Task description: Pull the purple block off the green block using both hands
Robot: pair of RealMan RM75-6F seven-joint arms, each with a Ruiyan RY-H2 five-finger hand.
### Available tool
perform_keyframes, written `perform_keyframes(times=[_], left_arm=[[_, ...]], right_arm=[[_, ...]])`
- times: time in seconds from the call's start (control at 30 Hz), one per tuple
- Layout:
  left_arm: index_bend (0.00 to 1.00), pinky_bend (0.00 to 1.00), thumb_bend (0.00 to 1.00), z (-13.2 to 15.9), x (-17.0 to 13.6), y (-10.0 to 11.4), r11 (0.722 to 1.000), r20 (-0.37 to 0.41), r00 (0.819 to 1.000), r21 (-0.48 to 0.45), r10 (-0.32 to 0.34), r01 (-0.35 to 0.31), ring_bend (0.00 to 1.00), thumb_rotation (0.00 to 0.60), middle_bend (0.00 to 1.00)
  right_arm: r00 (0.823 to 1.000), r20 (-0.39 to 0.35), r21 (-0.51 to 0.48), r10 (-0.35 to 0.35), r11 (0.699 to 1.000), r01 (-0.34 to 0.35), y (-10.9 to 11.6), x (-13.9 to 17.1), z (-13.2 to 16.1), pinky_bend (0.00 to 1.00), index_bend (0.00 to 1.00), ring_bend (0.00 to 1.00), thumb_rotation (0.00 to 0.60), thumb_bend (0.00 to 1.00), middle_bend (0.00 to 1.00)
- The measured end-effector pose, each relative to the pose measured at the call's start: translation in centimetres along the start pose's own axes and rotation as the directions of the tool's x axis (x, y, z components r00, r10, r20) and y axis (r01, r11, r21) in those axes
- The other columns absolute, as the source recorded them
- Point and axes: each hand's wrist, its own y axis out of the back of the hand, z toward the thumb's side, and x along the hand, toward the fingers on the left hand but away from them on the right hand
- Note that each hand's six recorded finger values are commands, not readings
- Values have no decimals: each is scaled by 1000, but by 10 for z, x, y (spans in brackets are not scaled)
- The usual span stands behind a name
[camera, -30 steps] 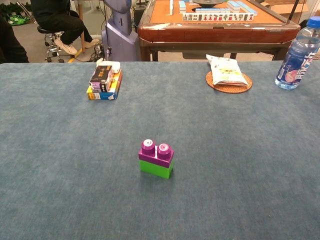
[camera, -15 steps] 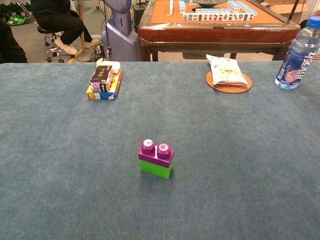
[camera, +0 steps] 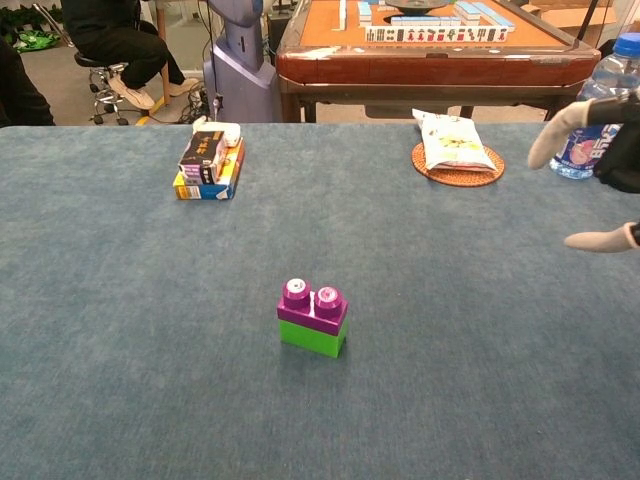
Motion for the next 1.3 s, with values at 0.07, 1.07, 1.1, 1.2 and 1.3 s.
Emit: perform_keyframes(times=[0.07,1.07,1.1,1.2,1.3], left_arm=[[320,593,253,0,0,-2,1000,0,1000,-3,-3,3,288,600,365],[321,592,253,-8,-4,-12,1000,-7,1000,-10,-28,28,287,600,363],[321,592,253,-8,-4,-12,1000,-7,1000,-11,-29,29,287,600,363],[321,593,253,-9,-4,-14,999,-6,999,-13,-32,32,287,600,363],[321,593,253,-9,-5,-14,999,-6,999,-13,-33,33,287,600,363]], right_arm=[[1000,-24,-10,8,1000,-8,-5,-6,10,1000,357,1000,600,0,1000],[975,-205,-62,88,993,-102,-73,-65,132,1000,324,1000,600,0,1000],[974,-208,-54,88,993,-101,-75,-66,133,1000,321,1000,600,0,1000],[974,-211,-35,87,995,-96,-80,-68,136,1000,292,1000,600,0,1000],[973,-214,-15,84,996,-90,-85,-71,139,1000,248,1000,600,0,1000]])
